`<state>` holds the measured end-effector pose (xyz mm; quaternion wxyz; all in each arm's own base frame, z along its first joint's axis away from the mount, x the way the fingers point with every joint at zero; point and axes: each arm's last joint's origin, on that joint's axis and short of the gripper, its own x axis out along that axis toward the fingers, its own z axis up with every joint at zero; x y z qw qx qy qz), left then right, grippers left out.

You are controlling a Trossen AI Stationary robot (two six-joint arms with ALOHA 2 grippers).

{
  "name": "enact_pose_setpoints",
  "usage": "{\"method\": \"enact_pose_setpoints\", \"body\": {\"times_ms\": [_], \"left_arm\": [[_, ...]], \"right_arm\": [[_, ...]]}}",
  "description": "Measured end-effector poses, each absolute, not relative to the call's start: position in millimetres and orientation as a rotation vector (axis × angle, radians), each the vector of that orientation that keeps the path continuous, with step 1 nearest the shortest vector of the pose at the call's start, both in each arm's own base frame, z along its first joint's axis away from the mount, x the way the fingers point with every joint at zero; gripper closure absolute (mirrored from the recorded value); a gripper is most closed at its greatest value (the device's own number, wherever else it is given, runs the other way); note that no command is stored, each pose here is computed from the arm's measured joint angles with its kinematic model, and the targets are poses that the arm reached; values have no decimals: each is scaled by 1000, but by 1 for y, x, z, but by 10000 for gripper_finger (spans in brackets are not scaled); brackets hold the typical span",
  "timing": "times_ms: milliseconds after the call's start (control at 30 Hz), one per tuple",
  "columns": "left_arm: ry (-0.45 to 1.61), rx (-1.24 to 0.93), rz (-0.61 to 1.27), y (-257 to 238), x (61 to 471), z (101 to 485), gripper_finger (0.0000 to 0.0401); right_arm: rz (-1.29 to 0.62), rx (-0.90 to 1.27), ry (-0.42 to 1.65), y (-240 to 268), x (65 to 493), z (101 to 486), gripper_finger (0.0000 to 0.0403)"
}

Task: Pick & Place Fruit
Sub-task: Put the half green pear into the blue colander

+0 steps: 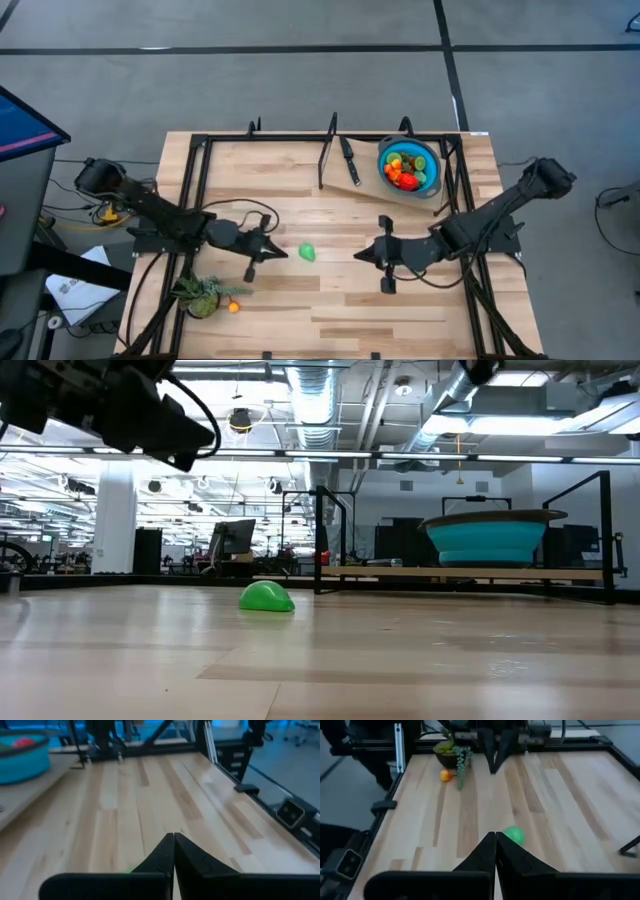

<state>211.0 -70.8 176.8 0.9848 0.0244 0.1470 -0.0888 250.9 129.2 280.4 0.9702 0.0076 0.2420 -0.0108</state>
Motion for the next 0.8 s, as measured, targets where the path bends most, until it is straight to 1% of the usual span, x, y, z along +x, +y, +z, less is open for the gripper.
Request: {"method": "enact_pose_setpoints", "body": {"times_ms": [100,267,333,433,500,567,800], "left_arm": [[272,47,-159,-69,206,180,401],[262,50,-130,-67,204,182,401],[262,51,-127,-67,204,182,401],[261,52,-120,-67,204,182,401],[262,52,-121,-67,204,182,401],[262,52,-121,-67,204,182,401],[269,55,-120,-67,204,181,401]], "right_arm": [[-47,72,462,123,252,254,403],[-157,199,557,115,263,210,403],[-189,214,593,115,271,195,401],[-198,233,570,116,286,177,380],[-201,246,555,117,295,166,350],[-181,261,560,119,305,158,310],[-204,265,588,124,334,140,135]]}}
